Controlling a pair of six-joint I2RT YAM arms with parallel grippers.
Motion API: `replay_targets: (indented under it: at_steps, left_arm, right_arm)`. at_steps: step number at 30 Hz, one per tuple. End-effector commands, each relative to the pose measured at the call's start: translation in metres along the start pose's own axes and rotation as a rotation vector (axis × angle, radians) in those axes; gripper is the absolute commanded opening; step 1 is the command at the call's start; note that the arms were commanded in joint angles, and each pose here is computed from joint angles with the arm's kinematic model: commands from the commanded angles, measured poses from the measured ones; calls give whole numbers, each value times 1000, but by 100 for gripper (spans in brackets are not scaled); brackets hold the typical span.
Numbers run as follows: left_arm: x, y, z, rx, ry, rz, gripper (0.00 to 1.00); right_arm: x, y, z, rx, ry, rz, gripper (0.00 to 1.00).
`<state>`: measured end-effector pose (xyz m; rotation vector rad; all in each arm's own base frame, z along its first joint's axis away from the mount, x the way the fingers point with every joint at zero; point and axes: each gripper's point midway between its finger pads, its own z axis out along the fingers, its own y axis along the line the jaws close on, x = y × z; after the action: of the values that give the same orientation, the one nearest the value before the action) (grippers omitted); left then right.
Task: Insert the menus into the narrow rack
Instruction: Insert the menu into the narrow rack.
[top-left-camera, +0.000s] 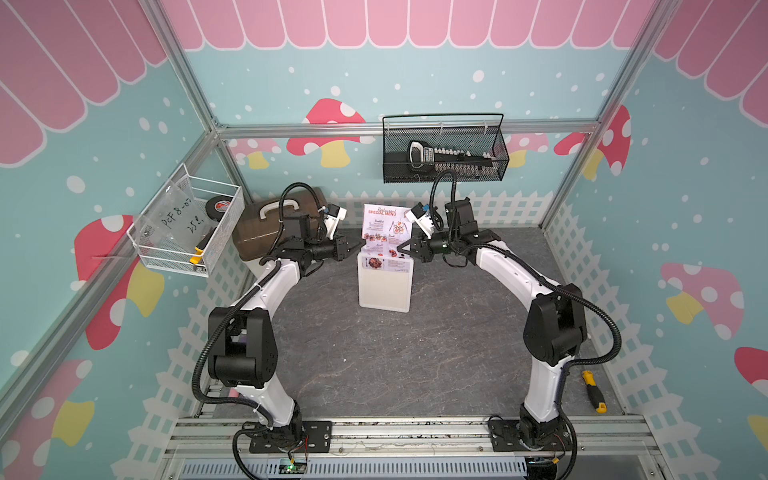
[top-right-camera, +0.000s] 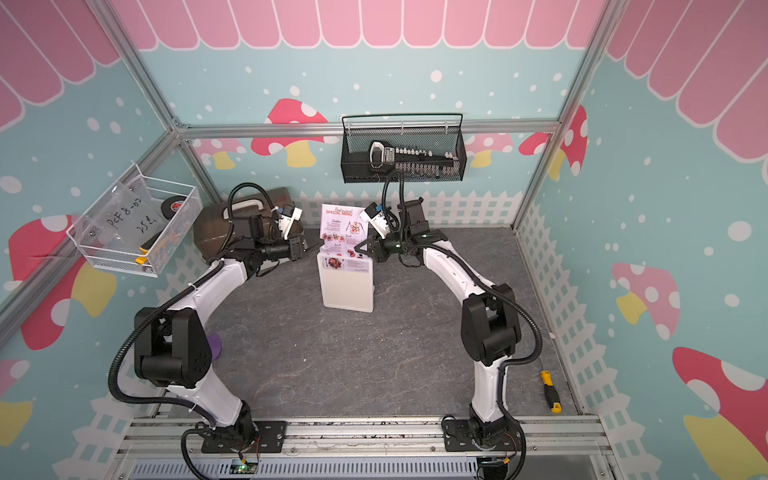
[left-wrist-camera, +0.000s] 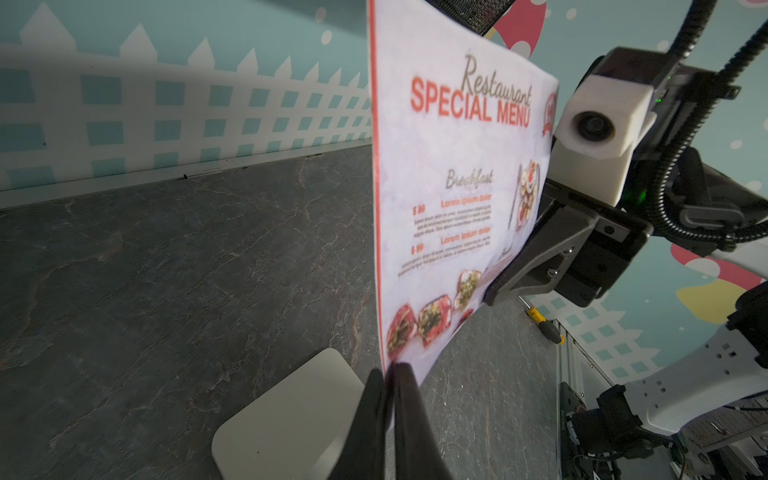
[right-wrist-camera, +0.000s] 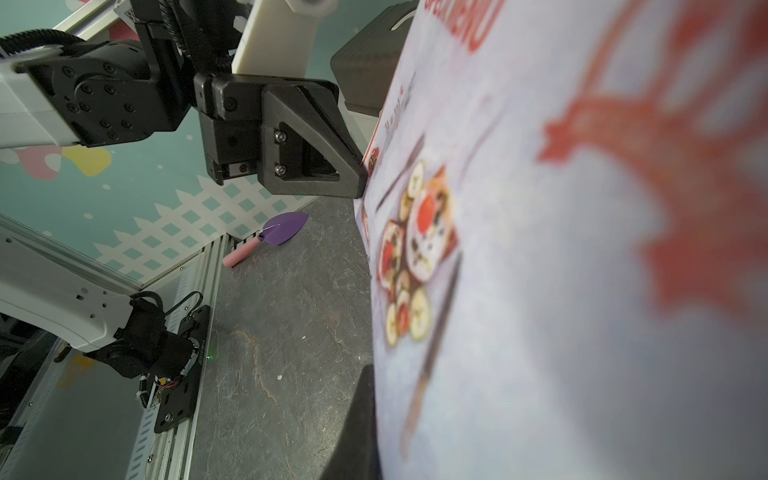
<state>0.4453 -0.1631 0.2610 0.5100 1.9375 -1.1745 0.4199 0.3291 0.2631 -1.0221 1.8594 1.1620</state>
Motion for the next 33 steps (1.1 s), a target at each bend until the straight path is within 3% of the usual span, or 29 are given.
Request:
replay_targets:
  at_steps: [1,4,10,15,20,33]
  left_arm:
    - [-9,-6,-8,-6,-12,42,7]
    - [-8,-5,-9,-14,-11,47,8]
    - [-7,-9,-9,3,-10,45,19]
    - [-6,-11,-9,10,-11,45,28]
    - [-6,-13,-9,21,-10,44,29]
    - [-10,-14,-12,-8,-27,51,29]
  right_arm:
    - [6,3,6,-25,10,-10,7]
    - [10,3,6,-19,16,-10,6]
    - [11,3,5,-9,17,-17,6]
    - [11,2,4,1,18,-18,15]
    - [11,0,3,17,18,-17,24]
    - [10,-9,-2,70,4,-7,24]
